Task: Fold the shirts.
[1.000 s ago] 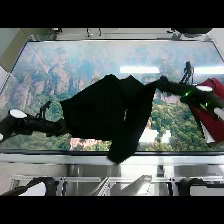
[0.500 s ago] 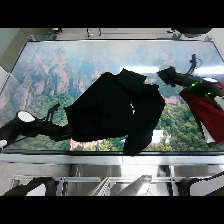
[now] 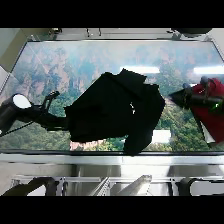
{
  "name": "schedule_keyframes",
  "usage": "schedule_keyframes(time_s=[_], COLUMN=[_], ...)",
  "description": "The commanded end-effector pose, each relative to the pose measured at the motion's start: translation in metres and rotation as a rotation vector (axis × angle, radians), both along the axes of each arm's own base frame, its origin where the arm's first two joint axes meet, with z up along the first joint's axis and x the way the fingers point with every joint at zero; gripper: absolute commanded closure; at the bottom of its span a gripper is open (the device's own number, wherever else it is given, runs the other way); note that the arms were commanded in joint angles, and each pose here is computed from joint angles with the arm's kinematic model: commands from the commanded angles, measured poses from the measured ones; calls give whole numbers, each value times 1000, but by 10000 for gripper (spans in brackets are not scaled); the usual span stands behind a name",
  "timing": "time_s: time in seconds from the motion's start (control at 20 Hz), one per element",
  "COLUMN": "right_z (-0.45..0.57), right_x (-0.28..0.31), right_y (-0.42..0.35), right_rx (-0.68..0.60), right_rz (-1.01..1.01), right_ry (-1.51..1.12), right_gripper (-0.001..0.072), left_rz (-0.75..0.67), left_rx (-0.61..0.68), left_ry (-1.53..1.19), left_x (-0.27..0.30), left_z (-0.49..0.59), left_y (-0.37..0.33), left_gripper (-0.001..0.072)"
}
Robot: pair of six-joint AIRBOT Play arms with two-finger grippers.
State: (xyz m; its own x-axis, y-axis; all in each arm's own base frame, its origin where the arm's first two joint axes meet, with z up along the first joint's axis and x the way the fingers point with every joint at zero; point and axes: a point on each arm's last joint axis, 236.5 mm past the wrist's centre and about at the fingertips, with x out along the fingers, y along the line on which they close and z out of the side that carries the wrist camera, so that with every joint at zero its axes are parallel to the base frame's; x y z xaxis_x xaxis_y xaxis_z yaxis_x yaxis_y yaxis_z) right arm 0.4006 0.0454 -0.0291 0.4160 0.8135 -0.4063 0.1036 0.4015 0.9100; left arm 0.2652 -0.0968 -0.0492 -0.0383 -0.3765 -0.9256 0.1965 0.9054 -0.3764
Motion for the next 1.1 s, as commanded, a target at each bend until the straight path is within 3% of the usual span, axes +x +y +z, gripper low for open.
schedule_keyframes(time_s=[0.0, 0.15, 0.3, 0.55, 0.65, 0.7, 0.75, 0.8, 0.9, 1.05], right_z=[-55, -69, -76, -77, -75, -74, -74, -74, -74, -74], right_x=[-56, -57, -56, -59, -57, -56, -56, -56, -56, -56], right_y=[7, 12, 32, 75, 82, 83, 83, 83, 82, 83], right_rx=[-53, -115, -161, -181, -171, -167, -165, -165, -165, -165], right_rz=[-28, -23, 22, 111, 114, 110, 106, 106, 105, 106], right_ry=[191, 201, 190, 167, 162, 161, 161, 161, 161, 161], right_gripper=[192, 195, 258, 264, 517, 572, 587, 632, 632, 632], left_rz=[-169, -223, -224, -269, -303, -317, -331, -337, -344, -343], left_rx=[96, 189, 189, 198, 214, 223, 238, 249, 263, 257], left_ry=[-73, -108, -37, 88, 83, 79, 72, 69, 70, 50], left_x=[3, 8, 5, -15, -17, -18, -18, -17, -17, -8], left_z=[3, -7, -30, -58, -58, -59, -59, -60, -59, -51], left_y=[-19, -17, -19, -25, -28, -28, -27, -26, -22, -25], left_gripper=[33, 33, 34, 34, 34, 50, 154, 314, 698, 709])
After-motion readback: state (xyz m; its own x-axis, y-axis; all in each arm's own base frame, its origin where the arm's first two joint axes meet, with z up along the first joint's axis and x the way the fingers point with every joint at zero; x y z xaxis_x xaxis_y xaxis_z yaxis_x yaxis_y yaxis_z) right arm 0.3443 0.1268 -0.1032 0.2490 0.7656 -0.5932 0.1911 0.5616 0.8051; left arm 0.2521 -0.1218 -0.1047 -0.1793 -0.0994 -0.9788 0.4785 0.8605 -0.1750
